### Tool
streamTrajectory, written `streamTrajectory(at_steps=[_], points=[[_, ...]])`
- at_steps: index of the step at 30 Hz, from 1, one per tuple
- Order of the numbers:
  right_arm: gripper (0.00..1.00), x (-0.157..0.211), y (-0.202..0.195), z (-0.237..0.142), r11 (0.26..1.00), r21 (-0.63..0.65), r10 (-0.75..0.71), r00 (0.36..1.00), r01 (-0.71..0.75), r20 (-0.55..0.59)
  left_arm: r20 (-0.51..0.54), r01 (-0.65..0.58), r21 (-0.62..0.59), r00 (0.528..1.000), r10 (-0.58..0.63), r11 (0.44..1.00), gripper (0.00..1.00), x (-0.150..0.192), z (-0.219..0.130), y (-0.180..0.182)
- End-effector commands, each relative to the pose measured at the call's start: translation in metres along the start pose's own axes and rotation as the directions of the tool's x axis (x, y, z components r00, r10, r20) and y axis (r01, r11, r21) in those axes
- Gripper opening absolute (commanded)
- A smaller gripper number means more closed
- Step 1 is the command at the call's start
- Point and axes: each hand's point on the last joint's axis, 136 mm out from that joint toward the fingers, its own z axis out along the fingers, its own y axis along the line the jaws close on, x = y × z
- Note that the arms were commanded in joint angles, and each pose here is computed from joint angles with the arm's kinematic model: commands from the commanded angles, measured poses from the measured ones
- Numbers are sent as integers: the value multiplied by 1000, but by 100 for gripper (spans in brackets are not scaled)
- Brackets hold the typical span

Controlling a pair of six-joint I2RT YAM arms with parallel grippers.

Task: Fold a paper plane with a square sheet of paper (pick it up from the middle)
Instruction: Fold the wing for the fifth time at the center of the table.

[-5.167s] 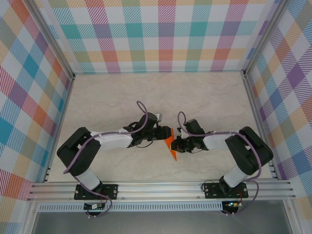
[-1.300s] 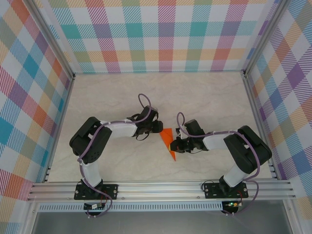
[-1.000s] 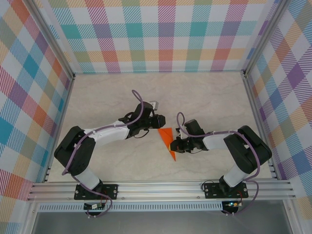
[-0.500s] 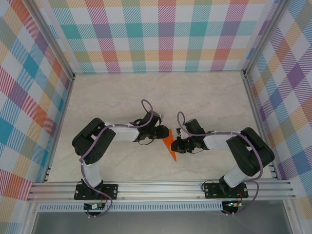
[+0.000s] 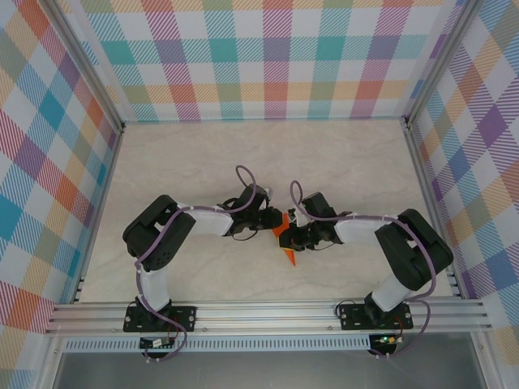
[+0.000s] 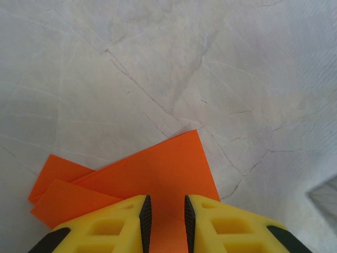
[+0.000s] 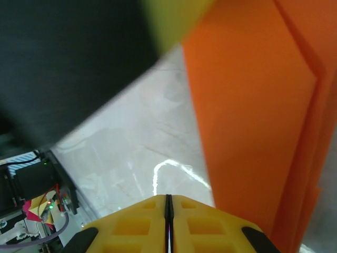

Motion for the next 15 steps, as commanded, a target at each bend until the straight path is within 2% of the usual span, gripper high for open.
streamTrajectory(at_steps=[1, 11, 15], points=[[10, 8, -16, 10, 999, 41, 34, 998, -32, -44, -65, 19, -106, 998, -26, 994, 26, 28, 12, 33], [15, 26, -12, -6, 999, 31, 11, 999, -9, -43, -68, 11, -138, 997, -21, 990, 25, 29, 11, 39], [17, 41, -18, -7, 1000, 24, 11, 997, -9, -80, -67, 11, -140, 998, -21, 990, 25, 29, 11, 40]])
